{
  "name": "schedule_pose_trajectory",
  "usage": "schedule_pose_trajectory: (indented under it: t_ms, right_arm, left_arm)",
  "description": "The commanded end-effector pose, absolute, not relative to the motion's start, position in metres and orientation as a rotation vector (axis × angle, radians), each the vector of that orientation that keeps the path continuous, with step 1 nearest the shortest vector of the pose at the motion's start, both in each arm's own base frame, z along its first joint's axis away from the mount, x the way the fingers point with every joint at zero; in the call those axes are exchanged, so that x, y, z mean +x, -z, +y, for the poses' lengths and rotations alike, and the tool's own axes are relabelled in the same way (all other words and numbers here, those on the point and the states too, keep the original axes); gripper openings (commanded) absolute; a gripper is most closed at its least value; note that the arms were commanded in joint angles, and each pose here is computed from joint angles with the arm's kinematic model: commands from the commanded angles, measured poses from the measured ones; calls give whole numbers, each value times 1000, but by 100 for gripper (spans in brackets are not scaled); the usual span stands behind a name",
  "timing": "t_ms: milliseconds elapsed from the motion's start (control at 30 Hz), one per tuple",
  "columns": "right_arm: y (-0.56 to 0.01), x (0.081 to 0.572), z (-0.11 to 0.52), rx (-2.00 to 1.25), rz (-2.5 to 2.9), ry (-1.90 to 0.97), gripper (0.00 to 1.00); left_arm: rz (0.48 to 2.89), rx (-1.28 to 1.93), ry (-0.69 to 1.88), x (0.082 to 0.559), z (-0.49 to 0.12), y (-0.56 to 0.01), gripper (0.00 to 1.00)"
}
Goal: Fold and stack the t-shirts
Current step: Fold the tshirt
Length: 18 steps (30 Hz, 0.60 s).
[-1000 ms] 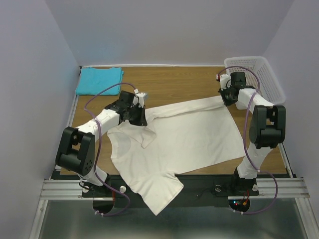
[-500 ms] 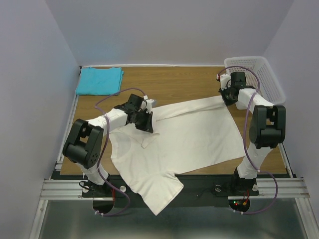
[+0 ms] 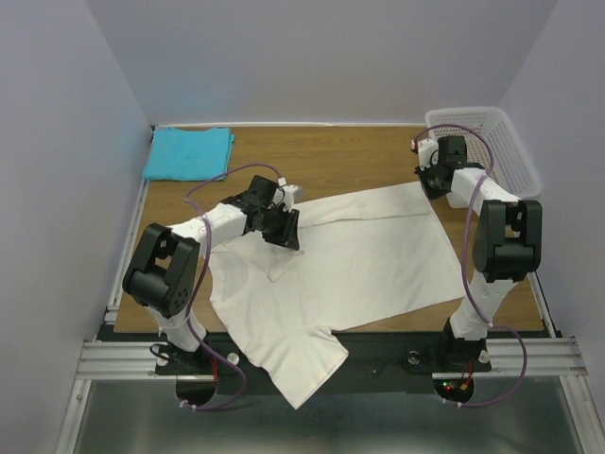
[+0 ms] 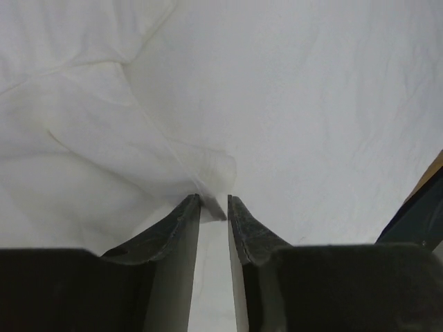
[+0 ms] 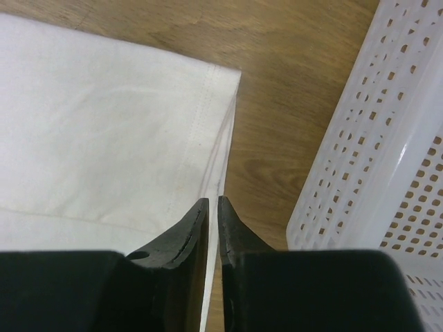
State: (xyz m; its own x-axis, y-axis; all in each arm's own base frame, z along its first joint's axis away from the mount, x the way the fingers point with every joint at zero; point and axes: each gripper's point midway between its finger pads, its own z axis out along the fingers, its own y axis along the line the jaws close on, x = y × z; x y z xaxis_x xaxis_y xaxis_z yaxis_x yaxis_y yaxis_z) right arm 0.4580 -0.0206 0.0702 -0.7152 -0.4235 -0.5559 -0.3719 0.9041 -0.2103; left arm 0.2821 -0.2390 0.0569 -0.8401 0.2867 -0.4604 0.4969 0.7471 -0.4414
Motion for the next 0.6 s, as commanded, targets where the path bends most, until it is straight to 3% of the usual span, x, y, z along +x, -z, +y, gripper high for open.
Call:
schedule_pose_trajectory:
  t_ms: [0, 100, 200, 400, 567]
  right_arm:
    - [-96, 472, -15, -552, 2349, 75, 20]
    - [-109, 478, -1, -546, 2307, -20, 30]
    - [-111, 488, 8, -525, 2296, -85, 33]
    - [-106, 504, 15, -463, 2306, -151, 37]
    - [-103, 512, 18, -434, 2313, -174, 39]
  left_arm:
    - [2479, 621, 825, 295, -249, -89, 44]
    - [2389, 583, 746, 309, -241, -119, 56]
    - [2284, 471, 624, 324, -219, -151, 74]
    - [2122, 52, 447, 339, -137, -184, 80]
    - [2019, -366, 396, 330, -66, -173, 91]
